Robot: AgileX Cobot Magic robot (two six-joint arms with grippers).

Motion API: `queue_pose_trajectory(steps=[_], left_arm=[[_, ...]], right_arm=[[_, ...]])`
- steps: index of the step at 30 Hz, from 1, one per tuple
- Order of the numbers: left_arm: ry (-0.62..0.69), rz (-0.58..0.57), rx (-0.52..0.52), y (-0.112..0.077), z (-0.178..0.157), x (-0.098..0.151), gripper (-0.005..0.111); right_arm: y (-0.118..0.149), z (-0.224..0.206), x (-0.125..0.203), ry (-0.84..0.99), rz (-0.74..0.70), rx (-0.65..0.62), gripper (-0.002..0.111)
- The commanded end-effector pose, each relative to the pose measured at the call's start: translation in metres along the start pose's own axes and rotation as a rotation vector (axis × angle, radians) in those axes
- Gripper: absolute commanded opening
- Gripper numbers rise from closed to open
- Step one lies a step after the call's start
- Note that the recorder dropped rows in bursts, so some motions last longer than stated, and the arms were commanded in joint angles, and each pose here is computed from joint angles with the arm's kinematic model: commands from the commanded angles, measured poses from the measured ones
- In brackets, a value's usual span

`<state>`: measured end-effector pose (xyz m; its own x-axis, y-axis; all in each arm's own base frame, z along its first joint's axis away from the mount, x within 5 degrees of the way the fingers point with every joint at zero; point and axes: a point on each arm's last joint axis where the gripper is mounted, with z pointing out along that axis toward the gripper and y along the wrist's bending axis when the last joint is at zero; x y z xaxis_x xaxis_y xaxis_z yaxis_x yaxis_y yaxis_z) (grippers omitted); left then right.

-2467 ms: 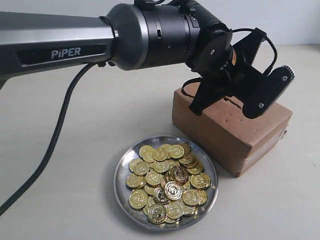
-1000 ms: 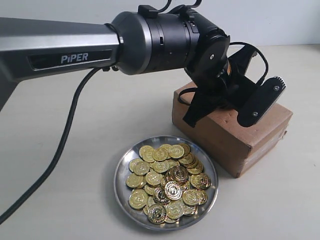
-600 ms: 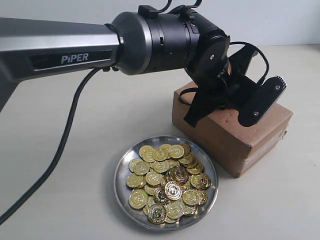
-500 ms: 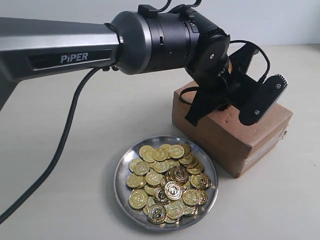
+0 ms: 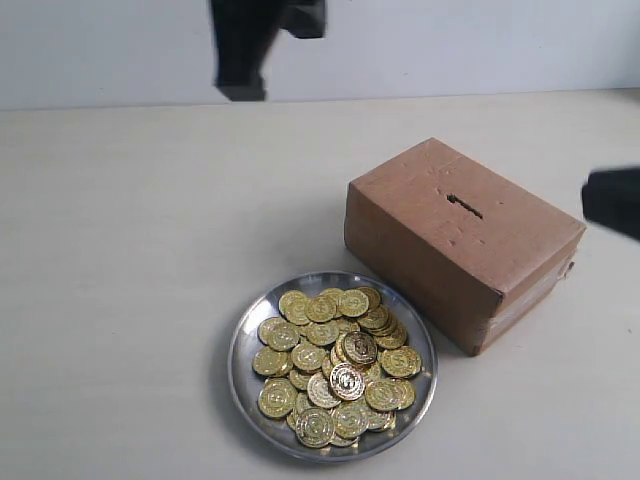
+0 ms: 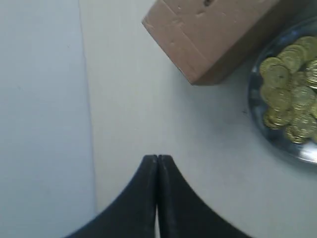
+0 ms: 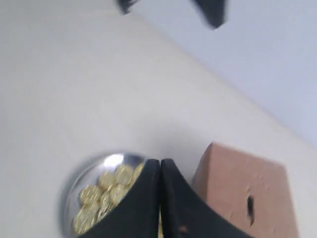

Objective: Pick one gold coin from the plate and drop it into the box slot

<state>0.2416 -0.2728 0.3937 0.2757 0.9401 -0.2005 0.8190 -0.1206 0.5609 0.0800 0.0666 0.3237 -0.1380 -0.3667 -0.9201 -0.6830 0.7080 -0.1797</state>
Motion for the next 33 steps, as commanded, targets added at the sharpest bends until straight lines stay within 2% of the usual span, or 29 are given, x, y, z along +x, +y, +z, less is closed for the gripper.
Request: queue_pose_trajectory(steps=[1,6,9,13,16,21,23,25,28,31,33], left_arm=[[-0.091,-0.213,0.062,-0.015,-0.058,0.038,0.000],[-0.114,-0.358,0.047,-0.057,-0.103,0.085,0.000],[-0.160,-0.430,-0.033,-0.093,-0.120,0.111,0.000],[-0.363,-0.587,-0.252,-0.143,-0.132,0.138,0.000],[-0.473,-0.677,-0.335,-0.179,-0.122,0.155,0.000],[-0.499,-0.702,-0.352,-0.218,-0.084,0.171,0.000],[-0.488,-0.767,-0.313,-0.230,-0.067,0.175,0.000],[-0.477,-0.883,-0.260,-0.240,-0.051,0.179,0.000],[-0.464,-1.039,-0.200,-0.255,-0.030,0.184,0.000],[-0.530,-1.184,-0.194,-0.260,-0.019,0.186,0.000],[-0.572,-1.228,-0.202,-0.264,-0.013,0.187,0.000]], right_arm=[[-0.007,-0.004,-0.018,-0.216,0.009,0.081,0.000],[-0.009,-0.004,-0.019,-0.228,0.064,0.094,0.000],[-0.013,-0.004,-0.017,-0.208,0.084,0.136,0.000],[-0.022,-0.001,-0.008,-0.198,0.144,0.250,0.000],[-0.026,0.006,0.008,-0.206,0.210,0.315,0.000],[-0.022,0.021,0.045,-0.223,0.383,0.341,0.000],[-0.019,0.025,0.058,-0.234,0.397,0.338,0.000],[-0.019,0.028,0.072,-0.222,0.524,0.356,0.000],[-0.020,0.029,0.089,-0.195,0.574,0.397,0.000],[-0.018,0.031,0.096,-0.176,0.584,0.402,0.000],[-0.018,0.031,0.097,-0.172,0.583,0.402,0.000]])
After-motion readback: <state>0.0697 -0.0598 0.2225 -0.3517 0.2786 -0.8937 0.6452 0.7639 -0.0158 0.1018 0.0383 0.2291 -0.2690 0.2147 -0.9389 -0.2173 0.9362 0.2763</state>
